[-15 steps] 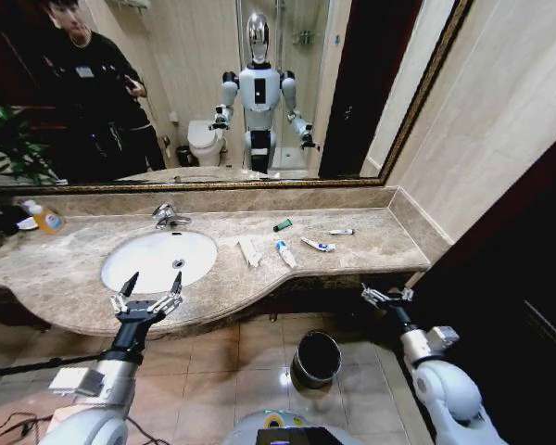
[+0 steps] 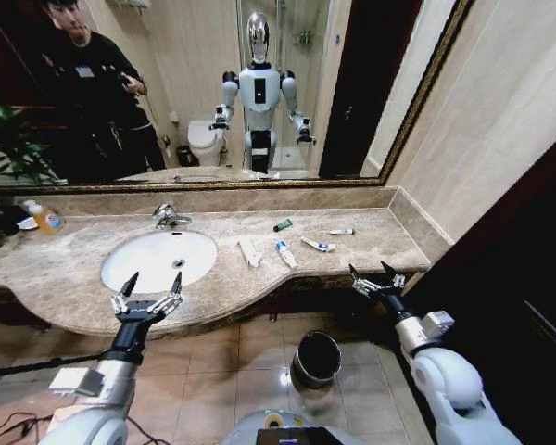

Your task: Pick up the trash from the sink and place it in the trash bin.

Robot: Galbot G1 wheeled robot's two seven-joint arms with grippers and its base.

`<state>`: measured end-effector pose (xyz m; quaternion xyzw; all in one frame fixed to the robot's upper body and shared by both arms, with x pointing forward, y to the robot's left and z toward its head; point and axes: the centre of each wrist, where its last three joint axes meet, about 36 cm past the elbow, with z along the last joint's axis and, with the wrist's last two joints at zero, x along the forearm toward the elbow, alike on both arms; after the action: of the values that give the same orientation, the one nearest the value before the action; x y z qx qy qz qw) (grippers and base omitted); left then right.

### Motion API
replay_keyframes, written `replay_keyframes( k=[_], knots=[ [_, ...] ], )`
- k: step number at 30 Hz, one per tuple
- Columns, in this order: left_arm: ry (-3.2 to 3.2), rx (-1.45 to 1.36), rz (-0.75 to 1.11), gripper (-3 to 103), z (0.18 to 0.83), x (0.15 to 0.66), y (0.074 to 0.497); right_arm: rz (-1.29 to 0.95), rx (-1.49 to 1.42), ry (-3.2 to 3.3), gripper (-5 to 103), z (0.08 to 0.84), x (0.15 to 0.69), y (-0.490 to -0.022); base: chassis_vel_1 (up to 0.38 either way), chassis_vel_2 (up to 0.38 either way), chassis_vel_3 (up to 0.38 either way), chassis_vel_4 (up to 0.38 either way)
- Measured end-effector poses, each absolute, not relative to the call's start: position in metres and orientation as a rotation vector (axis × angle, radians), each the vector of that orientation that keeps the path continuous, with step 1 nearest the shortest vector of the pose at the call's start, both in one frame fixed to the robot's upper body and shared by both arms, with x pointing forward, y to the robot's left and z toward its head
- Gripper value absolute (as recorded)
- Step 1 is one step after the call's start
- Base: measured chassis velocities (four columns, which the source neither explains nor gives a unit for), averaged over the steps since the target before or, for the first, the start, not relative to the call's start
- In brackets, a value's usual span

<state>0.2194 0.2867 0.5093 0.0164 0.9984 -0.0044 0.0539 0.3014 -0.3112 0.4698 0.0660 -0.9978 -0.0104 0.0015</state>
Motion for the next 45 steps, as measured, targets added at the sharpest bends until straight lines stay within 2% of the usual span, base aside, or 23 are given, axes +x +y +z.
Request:
replay_keyframes(
  k=[7,17,32,45],
  knots=[
    [3.033,0.05,-0.013,100,0.509,0.219,0.287,-0.009,0.221,-3.132,100,0.474,0.309,-0.311,0.0,0.0,0.0,0.0],
    [3.033,0.05,-0.013,100,0.509,0.219,0.287,0.067,0.463,-3.053,100,0.473,0.347,-0.33,0.0,0.0,0.0,0.0],
    [3.033,0.05,-0.013,100,0.509,0.219,0.287,-0.004,0.524,-2.99,100,0.471,0.373,-0.288,0.0,0.0,0.0,0.0],
    [3.033,0.05,-0.013,100,0.509,0.219,0.287,0.081,0.632,-2.963,100,0.472,0.443,-0.279,0.0,0.0,0.0,0.0]
  ],
)
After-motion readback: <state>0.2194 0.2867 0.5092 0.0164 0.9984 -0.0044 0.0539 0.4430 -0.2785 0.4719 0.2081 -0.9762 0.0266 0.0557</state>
